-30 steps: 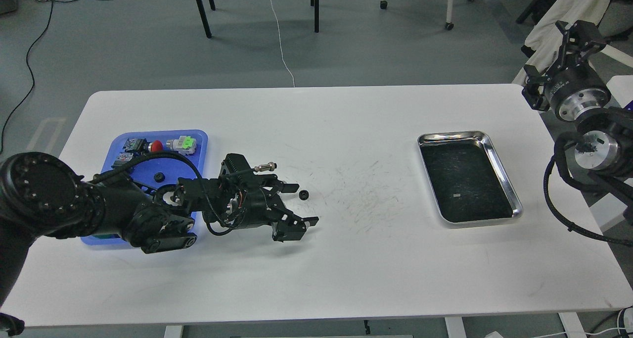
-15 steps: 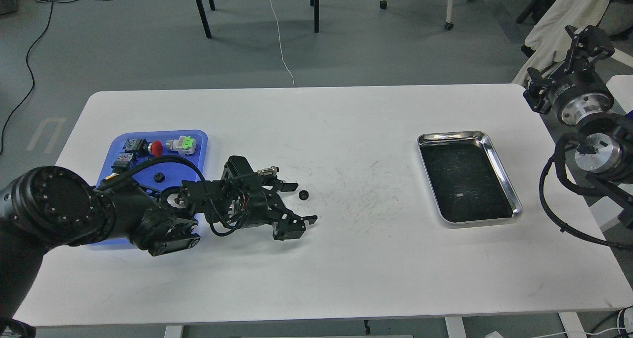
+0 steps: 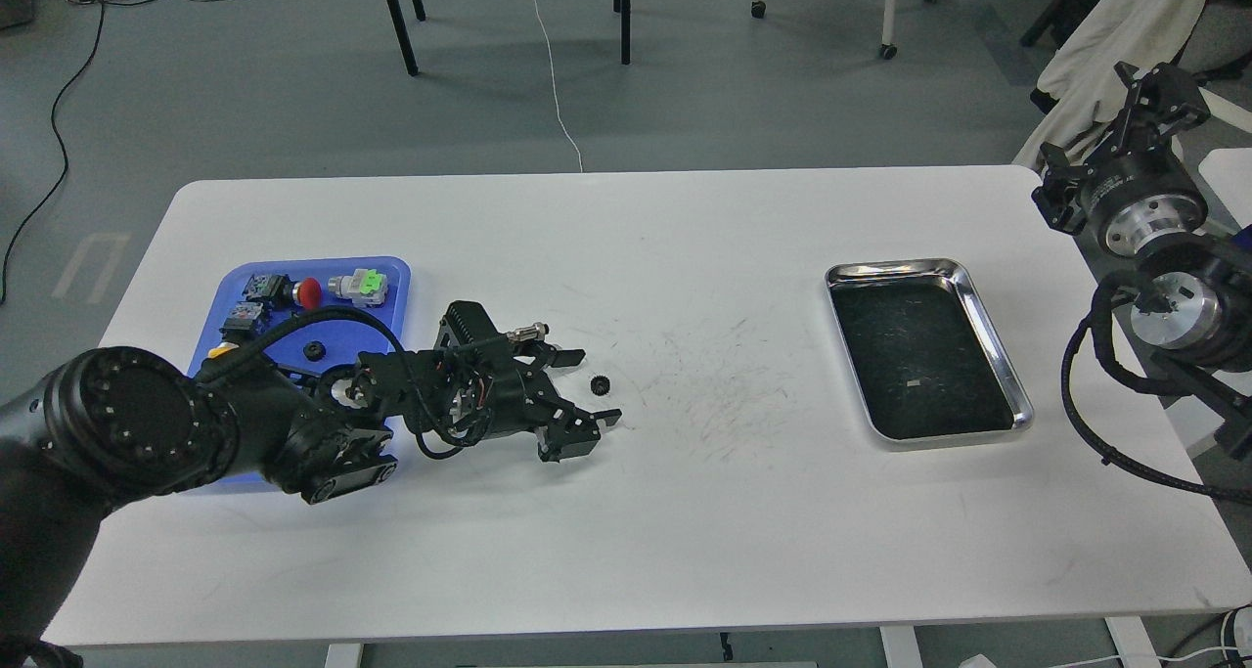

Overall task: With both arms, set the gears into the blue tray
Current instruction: 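Lower the left gripper and grasp the black gear on the table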

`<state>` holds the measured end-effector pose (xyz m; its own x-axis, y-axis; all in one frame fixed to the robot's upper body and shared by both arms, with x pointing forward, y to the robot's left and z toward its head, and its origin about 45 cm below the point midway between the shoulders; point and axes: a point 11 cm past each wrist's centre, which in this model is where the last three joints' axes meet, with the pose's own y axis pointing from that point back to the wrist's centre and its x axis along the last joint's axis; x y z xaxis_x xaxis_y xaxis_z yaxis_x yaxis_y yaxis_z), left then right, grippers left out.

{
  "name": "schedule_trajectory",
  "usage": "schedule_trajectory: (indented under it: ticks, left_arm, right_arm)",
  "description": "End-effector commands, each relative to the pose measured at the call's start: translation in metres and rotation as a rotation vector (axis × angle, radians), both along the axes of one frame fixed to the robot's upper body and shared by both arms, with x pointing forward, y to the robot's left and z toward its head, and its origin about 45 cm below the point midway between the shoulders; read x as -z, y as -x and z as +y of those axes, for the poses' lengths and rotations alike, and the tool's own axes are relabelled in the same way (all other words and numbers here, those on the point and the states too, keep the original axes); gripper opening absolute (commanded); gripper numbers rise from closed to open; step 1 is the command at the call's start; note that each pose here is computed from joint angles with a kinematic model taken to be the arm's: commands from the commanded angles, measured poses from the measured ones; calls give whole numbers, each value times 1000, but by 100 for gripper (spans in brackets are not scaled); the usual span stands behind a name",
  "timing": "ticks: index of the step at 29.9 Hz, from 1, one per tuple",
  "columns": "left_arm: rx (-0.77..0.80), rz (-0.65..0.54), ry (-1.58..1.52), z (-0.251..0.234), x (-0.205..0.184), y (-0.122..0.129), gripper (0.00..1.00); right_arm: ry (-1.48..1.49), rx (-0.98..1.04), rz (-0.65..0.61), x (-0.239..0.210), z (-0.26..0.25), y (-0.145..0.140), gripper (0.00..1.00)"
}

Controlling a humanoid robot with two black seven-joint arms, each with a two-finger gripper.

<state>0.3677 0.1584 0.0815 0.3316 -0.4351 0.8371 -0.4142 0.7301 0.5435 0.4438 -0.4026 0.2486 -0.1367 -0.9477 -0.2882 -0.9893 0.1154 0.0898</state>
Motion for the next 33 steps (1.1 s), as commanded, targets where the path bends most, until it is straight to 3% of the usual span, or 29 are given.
schedule_trajectory:
  ticks: [1,10,29,33]
  left_arm:
    - [7,0,-2,-4,3,2,77]
    - [-5,-41,-18,0,1,-9,64]
    - [-48,-19,-16,22,-2,-9,68]
    - [-42,-2,1,15,-2,-5,59]
  right_arm:
    - [5,-2,3,2,1,1,97]
    - [14,5,9,5,-3,2,97]
    - [32,24,27,12,-12,5,97]
    - [34,23,29,13,-12,5,97]
